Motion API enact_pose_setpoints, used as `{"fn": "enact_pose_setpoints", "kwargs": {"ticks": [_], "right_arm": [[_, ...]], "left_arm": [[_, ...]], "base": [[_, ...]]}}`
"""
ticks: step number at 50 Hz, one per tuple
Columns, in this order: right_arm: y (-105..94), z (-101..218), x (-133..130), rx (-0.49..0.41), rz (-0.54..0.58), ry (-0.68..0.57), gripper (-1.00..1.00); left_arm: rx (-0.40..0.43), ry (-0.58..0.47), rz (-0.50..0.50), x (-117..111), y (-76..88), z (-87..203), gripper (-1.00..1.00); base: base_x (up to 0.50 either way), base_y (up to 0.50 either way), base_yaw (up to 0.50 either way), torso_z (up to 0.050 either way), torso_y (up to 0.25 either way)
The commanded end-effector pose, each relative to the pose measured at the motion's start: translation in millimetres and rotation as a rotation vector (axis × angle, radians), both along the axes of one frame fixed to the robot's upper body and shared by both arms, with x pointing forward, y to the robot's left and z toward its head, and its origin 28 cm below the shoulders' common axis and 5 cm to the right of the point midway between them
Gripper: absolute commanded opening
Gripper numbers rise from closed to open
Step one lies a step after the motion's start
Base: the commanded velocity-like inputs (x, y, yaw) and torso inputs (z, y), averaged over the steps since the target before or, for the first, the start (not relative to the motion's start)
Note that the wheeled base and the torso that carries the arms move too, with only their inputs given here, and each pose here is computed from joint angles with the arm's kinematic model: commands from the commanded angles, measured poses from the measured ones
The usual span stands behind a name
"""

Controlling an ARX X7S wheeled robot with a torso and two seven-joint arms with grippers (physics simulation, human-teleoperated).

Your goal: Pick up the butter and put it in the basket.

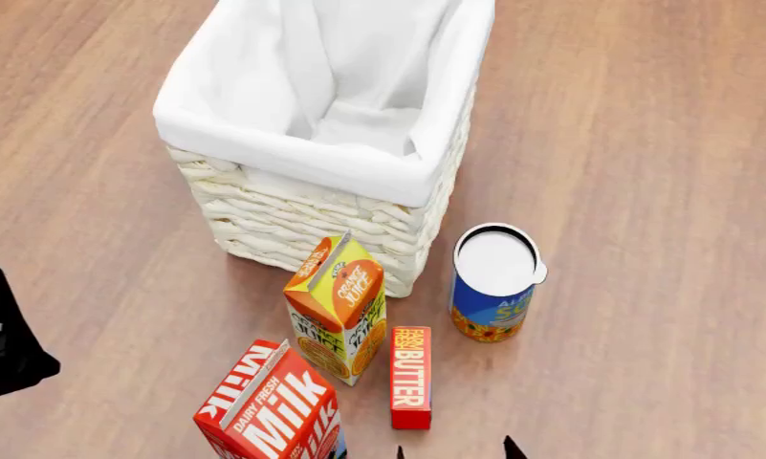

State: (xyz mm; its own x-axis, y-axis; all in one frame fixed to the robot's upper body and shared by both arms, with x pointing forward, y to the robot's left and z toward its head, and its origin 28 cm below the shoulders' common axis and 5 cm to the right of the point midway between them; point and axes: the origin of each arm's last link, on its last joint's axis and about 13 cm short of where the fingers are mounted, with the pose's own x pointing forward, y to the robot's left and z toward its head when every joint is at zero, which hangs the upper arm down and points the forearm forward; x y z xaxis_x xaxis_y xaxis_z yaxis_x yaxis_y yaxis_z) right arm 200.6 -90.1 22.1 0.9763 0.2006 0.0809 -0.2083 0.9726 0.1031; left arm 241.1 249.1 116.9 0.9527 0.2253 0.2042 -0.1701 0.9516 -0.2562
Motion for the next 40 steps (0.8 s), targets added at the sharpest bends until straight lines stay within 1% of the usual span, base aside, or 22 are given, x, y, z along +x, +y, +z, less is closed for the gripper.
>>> {"fn": "enact_pose_setpoints", "kwargs": {"ticks": [1,12,40], "right_arm": [[6.8,-2.5,6.1,0.014,0.044,0.0,1.0],[14.5,-4.9,16.8,0.001,0.076,0.009,1.0],[13.4,-6.0,31.1,-0.032,0.027,0.029,1.0]], "left_arm": [[0.002,-0.001,0.003,-1.1,0.4,0.5,1.0],[-0.003,-0.006,0.008,-2.4,1.0,2.6,1.0],[-0.011,-0.012,-0.002,-6.5,-0.8,4.5,1.0]], "base": [[0.0,0.0,0.0,0.0,0.0],[0.0,0.0,0.0,0.0,0.0],[0.0,0.0,0.0,0.0,0.0]]}}
